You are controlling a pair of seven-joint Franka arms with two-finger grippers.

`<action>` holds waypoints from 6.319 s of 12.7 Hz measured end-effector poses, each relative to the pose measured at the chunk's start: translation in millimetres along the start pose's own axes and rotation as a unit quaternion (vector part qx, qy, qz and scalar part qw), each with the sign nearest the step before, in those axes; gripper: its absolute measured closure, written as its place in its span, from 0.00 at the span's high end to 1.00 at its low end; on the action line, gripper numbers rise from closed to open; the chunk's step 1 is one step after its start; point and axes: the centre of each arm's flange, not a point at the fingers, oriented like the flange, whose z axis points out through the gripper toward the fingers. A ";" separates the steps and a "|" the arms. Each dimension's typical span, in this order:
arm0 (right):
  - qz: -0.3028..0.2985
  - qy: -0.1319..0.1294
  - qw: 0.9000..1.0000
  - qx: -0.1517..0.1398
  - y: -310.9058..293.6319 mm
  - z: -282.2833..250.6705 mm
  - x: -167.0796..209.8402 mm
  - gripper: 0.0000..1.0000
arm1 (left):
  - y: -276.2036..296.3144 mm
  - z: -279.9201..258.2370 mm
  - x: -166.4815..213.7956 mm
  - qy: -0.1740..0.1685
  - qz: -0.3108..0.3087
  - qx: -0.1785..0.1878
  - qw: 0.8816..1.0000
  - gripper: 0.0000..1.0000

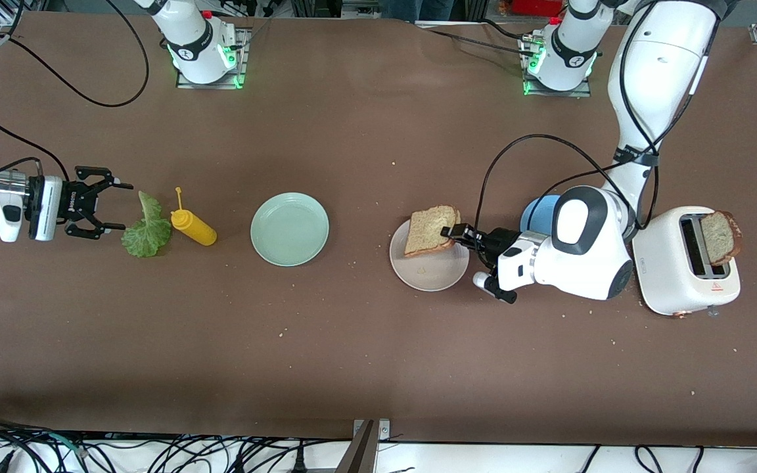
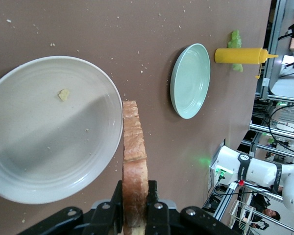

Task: Make sandwich in beige plate with both arms
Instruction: 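Lower the bread onto the beige plate while the right gripper grasps the bottle, then lift the yellow bottle with the right gripper while the left gripper withdraws, then tilt the yellow bottle over the bread on the beige plate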

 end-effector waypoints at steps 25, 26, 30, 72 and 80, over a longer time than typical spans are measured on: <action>-0.091 0.197 0.976 0.027 41.4 144.2 -68.5 1.00 | -71.5 27.4 -1.0 0.019 -0.061 -0.103 0.993 1.00; -0.091 0.203 0.975 0.028 41.6 149.0 -65.3 1.00 | -72.5 26.7 -1.1 0.019 -0.061 -0.102 0.993 1.00; -0.092 0.217 0.971 0.031 41.7 164.1 -49.3 1.00 | -90.7 8.5 -3.4 0.033 -0.072 -0.090 0.993 1.00; -0.151 -0.404 0.805 -0.407 -217.4 479.2 439.0 0.08 | -40.6 -325.3 -142.3 0.088 -0.217 0.376 0.897 1.00; -0.206 -0.472 0.745 -0.424 -218.7 551.8 396.1 0.08 | -35.9 -320.2 -139.5 0.084 -0.213 0.376 0.898 1.00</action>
